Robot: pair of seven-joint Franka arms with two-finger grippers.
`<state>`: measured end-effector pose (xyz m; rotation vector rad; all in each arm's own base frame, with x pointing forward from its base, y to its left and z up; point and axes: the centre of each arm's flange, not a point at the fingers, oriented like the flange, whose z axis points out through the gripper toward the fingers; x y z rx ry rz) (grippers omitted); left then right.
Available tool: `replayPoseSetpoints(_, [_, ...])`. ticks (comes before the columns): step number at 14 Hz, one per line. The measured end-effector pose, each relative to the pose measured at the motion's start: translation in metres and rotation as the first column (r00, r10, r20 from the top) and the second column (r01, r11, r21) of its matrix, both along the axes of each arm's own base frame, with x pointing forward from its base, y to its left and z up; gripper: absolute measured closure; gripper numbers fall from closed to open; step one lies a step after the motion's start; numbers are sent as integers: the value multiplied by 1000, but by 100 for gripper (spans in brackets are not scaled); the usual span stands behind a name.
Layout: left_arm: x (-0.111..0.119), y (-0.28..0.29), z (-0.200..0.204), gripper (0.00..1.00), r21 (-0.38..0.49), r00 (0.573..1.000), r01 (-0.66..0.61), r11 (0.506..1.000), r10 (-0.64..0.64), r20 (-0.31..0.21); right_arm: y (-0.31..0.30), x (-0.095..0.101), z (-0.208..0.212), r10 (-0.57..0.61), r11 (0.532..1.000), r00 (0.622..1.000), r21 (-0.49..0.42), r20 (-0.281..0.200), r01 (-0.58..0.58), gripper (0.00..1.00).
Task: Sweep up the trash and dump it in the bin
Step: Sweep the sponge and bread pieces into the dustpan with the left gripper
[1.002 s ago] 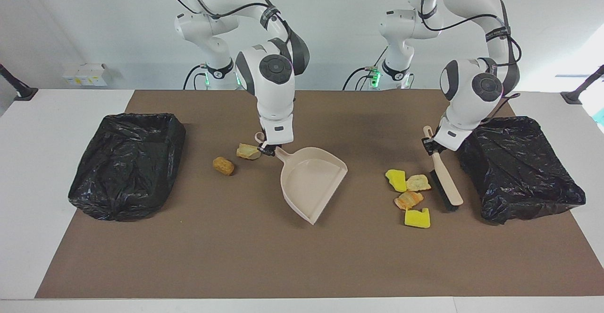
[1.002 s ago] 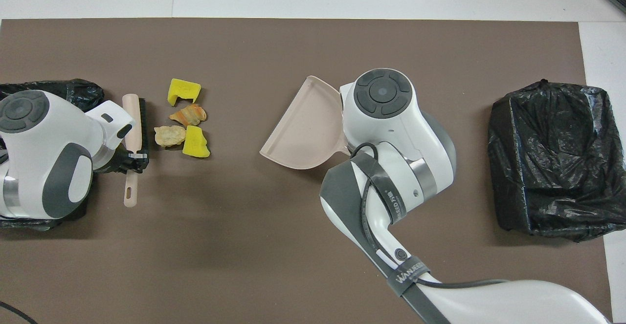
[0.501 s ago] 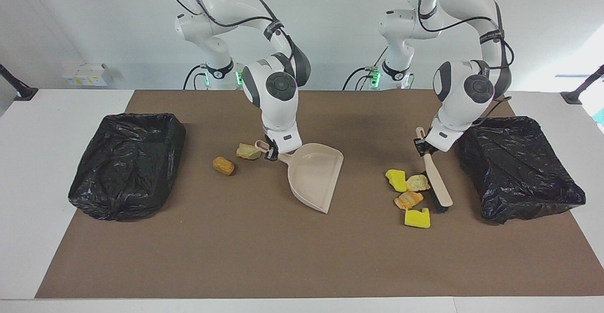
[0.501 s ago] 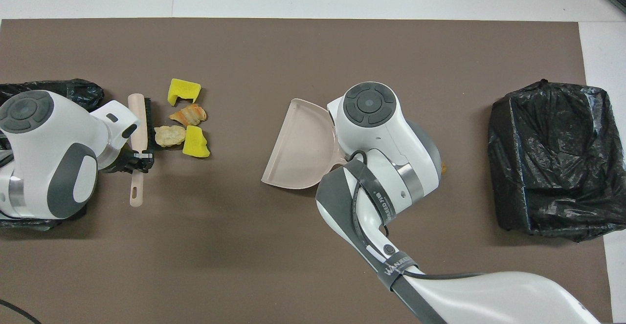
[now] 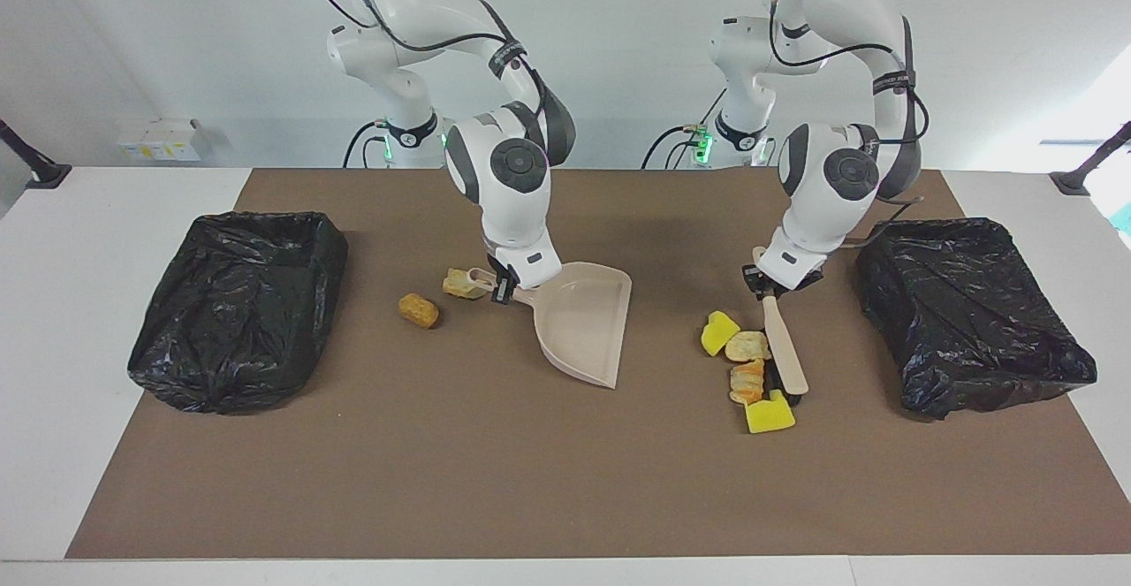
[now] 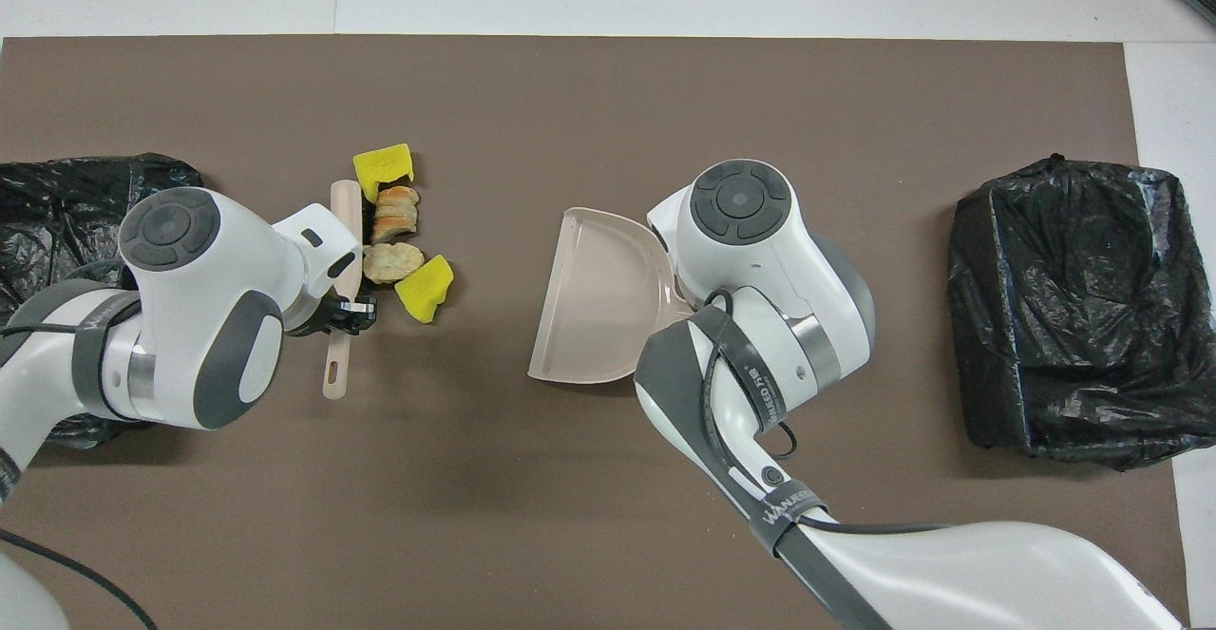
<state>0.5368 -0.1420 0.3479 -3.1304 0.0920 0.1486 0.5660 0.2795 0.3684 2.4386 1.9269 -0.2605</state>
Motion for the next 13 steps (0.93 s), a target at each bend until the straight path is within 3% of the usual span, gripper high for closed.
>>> replayPoseSetpoints(5, [-22,-56,-2,74,-32,998,55,998,-55,-18,1,-1,0,4,1000,1000,-2,1,-4,69])
replayPoseSetpoints(13, [-101,-185,7,74,-100,997,22,995,-28,-65,2,-2,0,7,1000,1000,-2,1,-7,69])
